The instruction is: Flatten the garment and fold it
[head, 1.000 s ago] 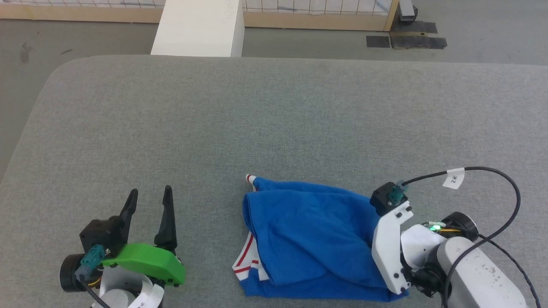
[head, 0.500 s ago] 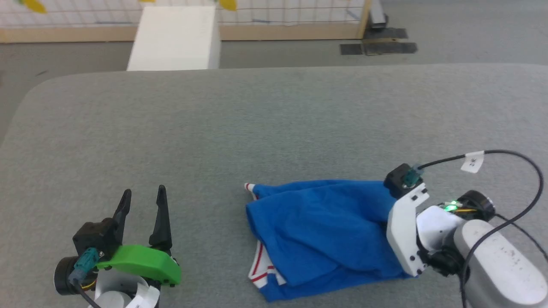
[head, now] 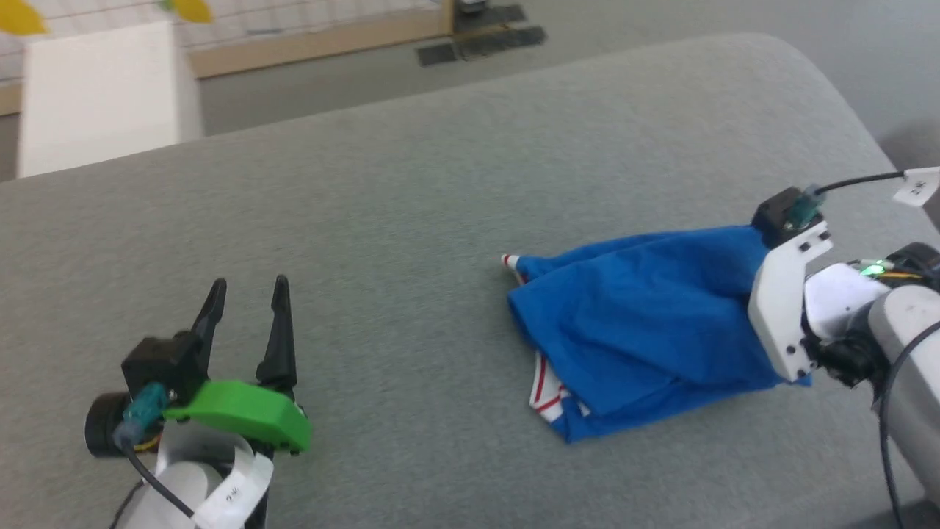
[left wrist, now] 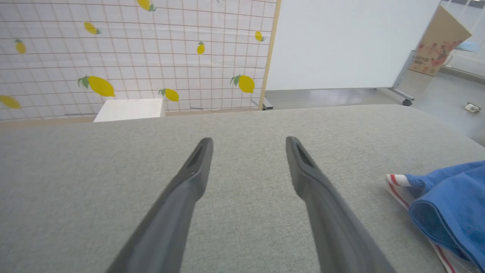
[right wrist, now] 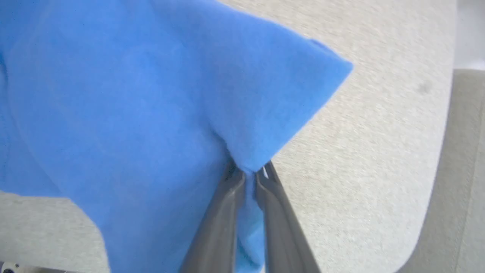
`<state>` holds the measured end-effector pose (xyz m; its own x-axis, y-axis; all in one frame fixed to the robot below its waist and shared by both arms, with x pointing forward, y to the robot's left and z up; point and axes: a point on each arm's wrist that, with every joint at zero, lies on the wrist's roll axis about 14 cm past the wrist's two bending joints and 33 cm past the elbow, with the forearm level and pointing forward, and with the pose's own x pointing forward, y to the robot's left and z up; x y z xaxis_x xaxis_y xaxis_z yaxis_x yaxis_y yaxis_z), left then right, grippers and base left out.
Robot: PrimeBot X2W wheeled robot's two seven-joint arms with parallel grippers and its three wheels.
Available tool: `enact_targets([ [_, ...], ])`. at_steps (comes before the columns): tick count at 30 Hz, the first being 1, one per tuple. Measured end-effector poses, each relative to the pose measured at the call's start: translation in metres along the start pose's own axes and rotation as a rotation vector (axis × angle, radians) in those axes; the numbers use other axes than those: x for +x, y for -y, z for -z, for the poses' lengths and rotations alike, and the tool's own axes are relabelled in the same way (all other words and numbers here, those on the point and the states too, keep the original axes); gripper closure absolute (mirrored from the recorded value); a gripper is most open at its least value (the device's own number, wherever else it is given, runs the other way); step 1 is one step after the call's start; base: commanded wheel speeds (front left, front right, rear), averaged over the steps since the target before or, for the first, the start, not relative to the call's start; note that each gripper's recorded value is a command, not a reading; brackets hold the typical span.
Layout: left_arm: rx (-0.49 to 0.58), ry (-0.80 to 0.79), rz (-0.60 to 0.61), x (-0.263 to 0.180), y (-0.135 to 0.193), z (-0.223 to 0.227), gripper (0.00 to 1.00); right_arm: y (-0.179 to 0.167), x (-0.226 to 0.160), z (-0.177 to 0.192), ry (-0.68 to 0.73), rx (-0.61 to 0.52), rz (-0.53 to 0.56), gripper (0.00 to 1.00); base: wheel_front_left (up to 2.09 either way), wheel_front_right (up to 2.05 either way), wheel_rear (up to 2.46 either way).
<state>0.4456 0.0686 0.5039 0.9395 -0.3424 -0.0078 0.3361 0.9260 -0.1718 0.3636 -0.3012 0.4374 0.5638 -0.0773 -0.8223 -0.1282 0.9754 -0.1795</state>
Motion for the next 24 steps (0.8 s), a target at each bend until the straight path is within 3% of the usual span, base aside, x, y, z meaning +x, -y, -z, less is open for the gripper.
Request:
enact_targets([
  [11, 0.023, -0.052, 0.144, 0.058, 0.032, 0.023, 0.0, 0.101, 0.003, 0.031, -0.076, 0.162, 0.228, 1.0, 0.0, 0.0, 0.0],
  [17, 0.054, -0.102, 0.134, 0.076, 0.017, 0.047, 0.0, 0.16, 0.011, 0.033, -0.114, 0.197, 0.376, 1.0, 0.0, 0.0, 0.0],
  [24, 0.072, -0.154, 0.081, 0.084, -0.01, 0.074, 0.0, 0.188, 0.038, 0.042, -0.179, 0.236, 0.459, 1.0, 0.0, 0.0, 0.0],
])
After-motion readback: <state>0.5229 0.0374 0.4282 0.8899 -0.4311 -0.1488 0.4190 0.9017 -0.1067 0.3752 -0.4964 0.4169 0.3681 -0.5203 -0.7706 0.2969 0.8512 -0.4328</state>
